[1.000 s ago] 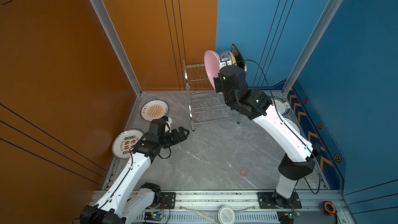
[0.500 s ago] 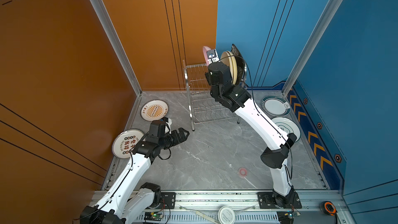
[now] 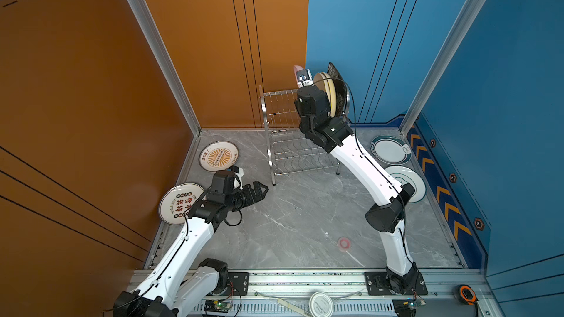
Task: Load the plates into the dish rack
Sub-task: 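Lower the pink plate into the slot beside the cream plate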
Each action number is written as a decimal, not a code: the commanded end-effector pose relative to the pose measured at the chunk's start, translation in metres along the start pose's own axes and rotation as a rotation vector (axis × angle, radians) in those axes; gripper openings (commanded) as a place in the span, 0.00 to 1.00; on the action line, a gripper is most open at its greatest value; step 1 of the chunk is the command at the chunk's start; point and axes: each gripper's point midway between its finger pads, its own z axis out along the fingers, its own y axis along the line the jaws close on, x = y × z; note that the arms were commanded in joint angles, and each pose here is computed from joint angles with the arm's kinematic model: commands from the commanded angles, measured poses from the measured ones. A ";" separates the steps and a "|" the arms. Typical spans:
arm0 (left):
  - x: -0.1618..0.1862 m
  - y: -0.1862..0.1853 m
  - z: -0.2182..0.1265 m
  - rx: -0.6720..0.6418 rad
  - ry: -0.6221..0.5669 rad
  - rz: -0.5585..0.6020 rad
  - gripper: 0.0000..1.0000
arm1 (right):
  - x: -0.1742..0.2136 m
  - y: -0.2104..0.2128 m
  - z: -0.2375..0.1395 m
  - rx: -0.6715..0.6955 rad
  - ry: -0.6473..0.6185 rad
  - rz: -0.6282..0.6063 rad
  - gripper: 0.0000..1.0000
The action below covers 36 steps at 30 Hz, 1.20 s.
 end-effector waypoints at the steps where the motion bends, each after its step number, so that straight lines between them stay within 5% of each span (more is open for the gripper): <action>1: 0.004 0.002 0.001 0.000 0.020 0.008 0.98 | -0.007 -0.015 0.004 0.041 -0.015 0.063 0.00; 36: 0.000 0.005 0.001 -0.003 0.020 -0.008 0.98 | 0.048 -0.008 0.042 0.047 0.106 0.088 0.00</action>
